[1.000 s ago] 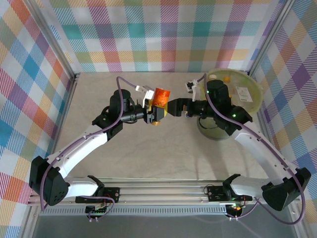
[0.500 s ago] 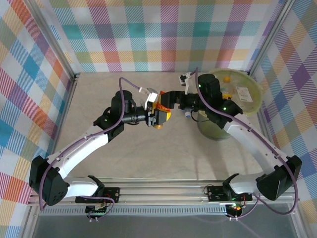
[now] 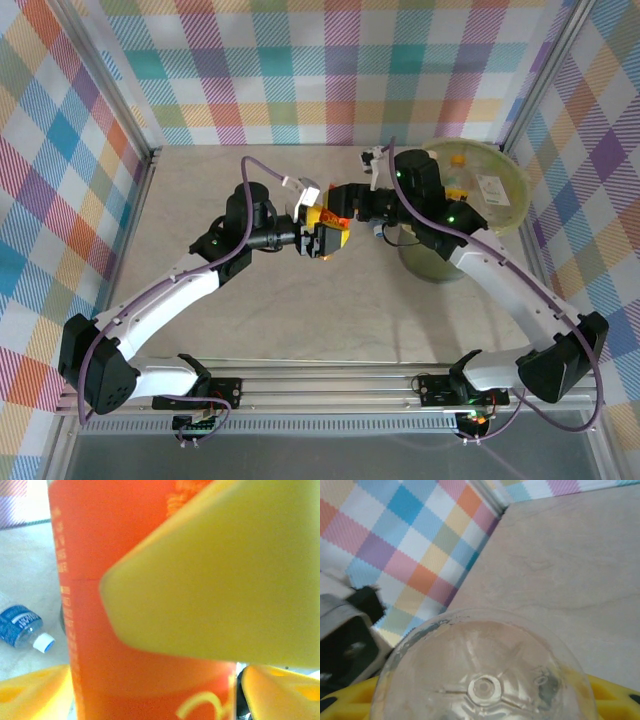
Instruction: Put the plastic bottles in the bin
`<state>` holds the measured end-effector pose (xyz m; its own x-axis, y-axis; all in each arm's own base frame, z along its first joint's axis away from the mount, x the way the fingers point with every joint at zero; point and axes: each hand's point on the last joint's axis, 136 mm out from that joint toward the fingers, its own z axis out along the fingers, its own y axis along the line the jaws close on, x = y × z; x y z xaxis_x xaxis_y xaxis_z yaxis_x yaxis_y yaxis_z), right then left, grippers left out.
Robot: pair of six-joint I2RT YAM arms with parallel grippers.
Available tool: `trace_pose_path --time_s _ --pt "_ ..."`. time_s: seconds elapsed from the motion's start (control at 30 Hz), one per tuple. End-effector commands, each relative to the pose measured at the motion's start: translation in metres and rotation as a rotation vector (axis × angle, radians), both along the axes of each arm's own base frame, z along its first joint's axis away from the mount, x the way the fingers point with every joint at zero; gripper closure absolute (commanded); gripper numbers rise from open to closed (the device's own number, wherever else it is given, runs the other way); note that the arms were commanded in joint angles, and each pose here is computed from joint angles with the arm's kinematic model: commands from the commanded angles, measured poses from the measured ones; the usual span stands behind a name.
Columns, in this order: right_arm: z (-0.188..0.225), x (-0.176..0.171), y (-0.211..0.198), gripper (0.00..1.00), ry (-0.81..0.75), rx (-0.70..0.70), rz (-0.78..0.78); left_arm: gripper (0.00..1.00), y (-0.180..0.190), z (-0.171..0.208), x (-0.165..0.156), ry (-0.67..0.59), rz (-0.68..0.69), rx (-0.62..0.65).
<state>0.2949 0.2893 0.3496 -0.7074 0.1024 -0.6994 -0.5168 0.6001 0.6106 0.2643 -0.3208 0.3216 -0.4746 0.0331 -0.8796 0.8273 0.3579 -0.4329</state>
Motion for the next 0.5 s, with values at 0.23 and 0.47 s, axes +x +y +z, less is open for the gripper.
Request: trace_pose_path --time_s 0.23,0.47 --pt "0.068 0.009 -0.091 0.51 -0.165 -0.229 -0.311 0.00 0.018 0.047 -0.015 -0.108 0.057 -0.047" --pt "0.106 0.013 -0.176 0.51 -0.248 -0.284 -0.623 0.00 0.031 0.043 -0.012 -0.117 0.130 -0.028"
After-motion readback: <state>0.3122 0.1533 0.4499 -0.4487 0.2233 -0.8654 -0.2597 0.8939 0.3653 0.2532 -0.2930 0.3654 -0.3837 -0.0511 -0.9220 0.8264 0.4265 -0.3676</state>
